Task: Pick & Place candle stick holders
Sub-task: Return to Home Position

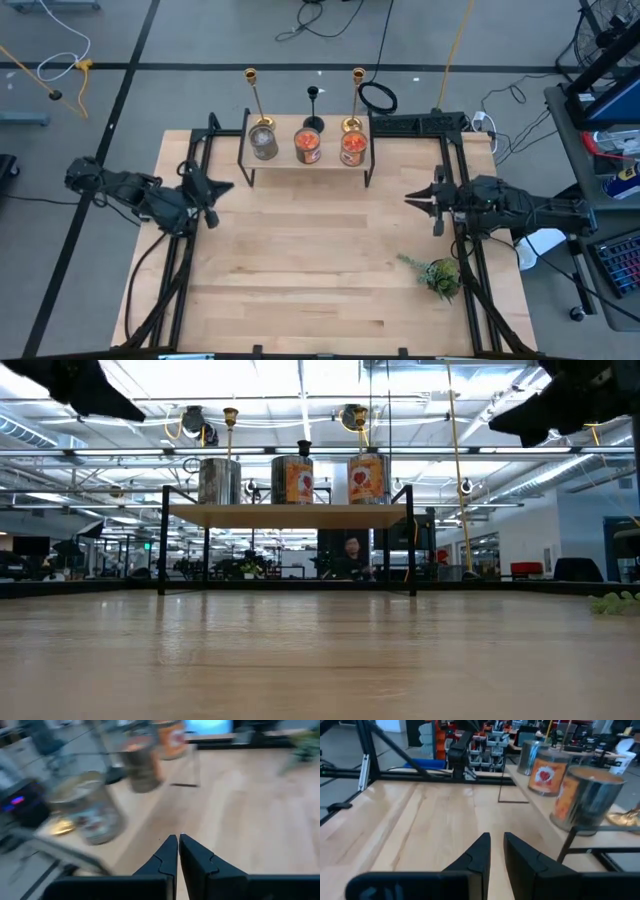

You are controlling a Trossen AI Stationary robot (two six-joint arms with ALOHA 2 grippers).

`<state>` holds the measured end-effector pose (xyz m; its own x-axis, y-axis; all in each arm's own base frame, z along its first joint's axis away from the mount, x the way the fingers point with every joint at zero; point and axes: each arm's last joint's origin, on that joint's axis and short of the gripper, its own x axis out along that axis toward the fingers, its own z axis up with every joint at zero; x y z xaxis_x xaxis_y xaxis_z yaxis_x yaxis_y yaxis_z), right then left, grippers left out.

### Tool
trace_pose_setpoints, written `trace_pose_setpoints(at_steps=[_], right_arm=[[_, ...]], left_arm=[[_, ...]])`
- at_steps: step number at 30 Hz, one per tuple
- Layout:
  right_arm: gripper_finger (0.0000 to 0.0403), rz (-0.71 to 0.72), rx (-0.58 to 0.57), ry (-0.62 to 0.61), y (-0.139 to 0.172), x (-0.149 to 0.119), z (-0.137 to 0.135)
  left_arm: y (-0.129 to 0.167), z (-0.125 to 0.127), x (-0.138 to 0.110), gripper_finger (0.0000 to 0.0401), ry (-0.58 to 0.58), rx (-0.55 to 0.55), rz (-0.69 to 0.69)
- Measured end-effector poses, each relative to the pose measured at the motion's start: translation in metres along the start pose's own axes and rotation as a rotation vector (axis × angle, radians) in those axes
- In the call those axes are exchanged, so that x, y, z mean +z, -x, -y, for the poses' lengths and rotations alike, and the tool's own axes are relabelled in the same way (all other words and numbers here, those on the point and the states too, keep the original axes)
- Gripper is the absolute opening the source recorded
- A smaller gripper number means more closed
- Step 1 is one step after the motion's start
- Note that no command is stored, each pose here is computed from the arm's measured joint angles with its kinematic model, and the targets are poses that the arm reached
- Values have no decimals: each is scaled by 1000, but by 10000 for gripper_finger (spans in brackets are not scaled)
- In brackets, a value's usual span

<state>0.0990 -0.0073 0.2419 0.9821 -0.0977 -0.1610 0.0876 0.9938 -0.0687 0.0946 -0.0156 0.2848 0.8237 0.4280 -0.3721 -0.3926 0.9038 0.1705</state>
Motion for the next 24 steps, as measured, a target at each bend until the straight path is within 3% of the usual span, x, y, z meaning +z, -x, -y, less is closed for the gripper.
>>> trace_pose_setpoints(at_steps=[5, 10, 17, 24], right_arm=[[47, 36, 131, 19, -6, -14, -5], [47, 70, 240, 58, -4, -14, -8], [47, 121, 236, 86, 4, -12, -8], [47, 143, 234, 73, 4, -15, -8]], left_arm=[[-16, 15, -31, 26, -70, -184, 124], [-25, 19, -54, 26, -63, -217, 256], [-34, 20, -80, 26, -76, -189, 386], [-42, 23, -95, 26, -102, -305, 503]])
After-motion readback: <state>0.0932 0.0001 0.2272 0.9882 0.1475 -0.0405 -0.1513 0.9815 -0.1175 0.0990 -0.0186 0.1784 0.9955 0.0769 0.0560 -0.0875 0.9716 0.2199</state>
